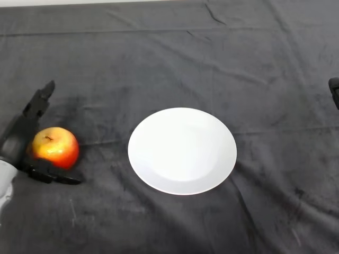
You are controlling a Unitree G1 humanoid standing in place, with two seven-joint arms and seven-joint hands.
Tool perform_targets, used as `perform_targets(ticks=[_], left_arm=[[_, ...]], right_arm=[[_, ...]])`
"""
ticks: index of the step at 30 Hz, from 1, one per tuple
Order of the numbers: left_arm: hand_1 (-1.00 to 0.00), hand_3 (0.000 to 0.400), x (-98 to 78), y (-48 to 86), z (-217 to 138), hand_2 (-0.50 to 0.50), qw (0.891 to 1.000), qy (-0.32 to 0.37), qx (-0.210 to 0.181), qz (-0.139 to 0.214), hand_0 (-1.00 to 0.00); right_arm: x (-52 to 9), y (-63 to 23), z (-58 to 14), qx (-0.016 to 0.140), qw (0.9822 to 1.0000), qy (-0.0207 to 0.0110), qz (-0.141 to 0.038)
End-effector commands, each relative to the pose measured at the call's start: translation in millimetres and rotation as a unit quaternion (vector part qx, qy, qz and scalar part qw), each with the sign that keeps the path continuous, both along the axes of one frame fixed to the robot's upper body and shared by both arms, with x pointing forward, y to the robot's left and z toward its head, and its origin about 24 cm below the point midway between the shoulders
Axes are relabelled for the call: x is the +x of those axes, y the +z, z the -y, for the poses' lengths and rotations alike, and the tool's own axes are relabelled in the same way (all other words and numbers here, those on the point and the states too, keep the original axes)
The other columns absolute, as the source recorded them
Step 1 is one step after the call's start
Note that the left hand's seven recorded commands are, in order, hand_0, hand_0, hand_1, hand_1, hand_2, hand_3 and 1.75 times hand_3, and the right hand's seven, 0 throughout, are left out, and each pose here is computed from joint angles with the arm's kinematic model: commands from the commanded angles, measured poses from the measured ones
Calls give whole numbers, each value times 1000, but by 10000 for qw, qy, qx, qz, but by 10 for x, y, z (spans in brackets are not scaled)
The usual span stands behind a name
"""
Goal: Move the apple to the plate
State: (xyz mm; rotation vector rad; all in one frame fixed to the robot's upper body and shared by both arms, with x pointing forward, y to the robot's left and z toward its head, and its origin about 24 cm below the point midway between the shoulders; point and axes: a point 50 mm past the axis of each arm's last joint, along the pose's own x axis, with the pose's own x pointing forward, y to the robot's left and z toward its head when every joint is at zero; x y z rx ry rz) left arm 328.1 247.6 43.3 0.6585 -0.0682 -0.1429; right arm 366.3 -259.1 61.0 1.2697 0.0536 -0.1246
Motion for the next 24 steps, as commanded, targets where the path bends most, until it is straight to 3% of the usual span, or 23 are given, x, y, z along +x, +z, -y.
perform_targets(ticks=[1, 2, 3, 4, 5, 6, 17, 24], left_arm=[[0, 0, 81, 105, 88, 0, 9992, -303, 217, 140, 0], [0, 0, 81, 104, 86, 0, 9992, -314, 221, 130, 0], [0, 88, 81, 105, 83, -110, 9991, -325, 225, 120, -220], [-102, 198, 81, 106, 80, -196, 9991, -333, 227, 111, -494], [-235, 234, 82, 108, 77, -175, 9991, -340, 229, 104, -584], [-992, 400, 82, 111, 72, -4, 9991, -345, 230, 98, -1000], [-1000, 400, 114, 164, 57, 0, 9992, -311, 191, 144, -1000], [-1000, 400, 202, 281, 197, 0, 9982, -399, 203, 387, -1000]], right_arm=[[23, 141, 125, -57, 9995, -206, 219], [23, 141, 125, -56, 9995, -205, 219], [23, 141, 125, -56, 9995, -205, 219], [23, 141, 125, -56, 9995, -205, 219], [23, 141, 125, -56, 9995, -205, 219], [23, 141, 125, -55, 9995, -206, 219], [23, 141, 125, -54, 9995, -206, 219], [23, 141, 125, -53, 9995, -206, 219]])
